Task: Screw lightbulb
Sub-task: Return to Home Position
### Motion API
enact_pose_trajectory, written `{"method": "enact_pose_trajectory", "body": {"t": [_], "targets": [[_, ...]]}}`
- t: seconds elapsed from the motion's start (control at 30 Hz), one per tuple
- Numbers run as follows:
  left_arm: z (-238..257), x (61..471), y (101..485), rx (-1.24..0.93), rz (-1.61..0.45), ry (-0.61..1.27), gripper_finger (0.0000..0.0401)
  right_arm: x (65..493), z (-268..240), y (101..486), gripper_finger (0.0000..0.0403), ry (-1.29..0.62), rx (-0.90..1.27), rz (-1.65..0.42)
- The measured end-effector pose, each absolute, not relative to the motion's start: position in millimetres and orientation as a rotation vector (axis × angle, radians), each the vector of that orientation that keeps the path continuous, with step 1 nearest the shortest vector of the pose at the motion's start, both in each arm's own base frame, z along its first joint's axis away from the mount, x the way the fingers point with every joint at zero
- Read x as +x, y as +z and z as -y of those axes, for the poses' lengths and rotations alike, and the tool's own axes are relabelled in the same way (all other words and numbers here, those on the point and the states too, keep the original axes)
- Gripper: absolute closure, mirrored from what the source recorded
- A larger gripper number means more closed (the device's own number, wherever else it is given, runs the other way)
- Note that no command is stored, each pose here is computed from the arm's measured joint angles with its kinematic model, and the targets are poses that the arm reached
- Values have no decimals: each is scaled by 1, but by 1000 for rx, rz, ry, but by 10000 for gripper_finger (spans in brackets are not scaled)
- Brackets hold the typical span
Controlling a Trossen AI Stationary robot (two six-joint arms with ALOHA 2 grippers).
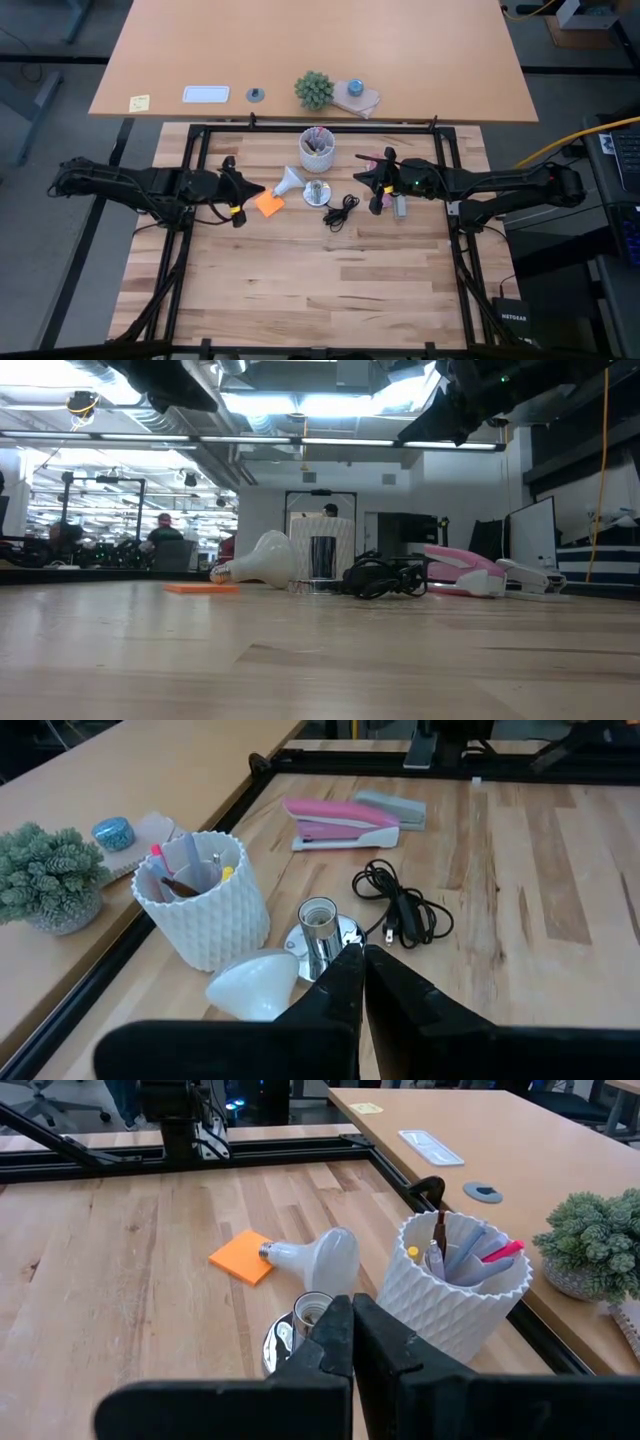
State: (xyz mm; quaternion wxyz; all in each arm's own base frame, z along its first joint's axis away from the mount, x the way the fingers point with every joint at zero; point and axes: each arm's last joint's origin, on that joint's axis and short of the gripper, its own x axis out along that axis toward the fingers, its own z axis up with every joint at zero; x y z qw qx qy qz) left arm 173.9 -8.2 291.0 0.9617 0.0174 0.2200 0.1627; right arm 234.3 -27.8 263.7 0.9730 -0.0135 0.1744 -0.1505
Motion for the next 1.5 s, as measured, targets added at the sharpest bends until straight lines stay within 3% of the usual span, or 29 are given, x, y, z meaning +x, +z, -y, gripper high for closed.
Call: {"method": "enact_pose_trajectory", "body": {"t": [0.27, 0.6, 1.1, 1.5], "targets": [[6, 158, 296, 31, -431, 329, 396, 228, 27, 257, 400, -304, -28, -356], [4, 135, 302, 14, -372, 328, 396, 184, 23, 205, 400, -302, -33, -437], [3, 128, 246, 59, -557, 334, 396, 124, 18, 121, 400, -299, -37, -554], [0, 108, 198, 44, -537, 336, 396, 117, 17, 135, 400, -289, -13, -364]]}}
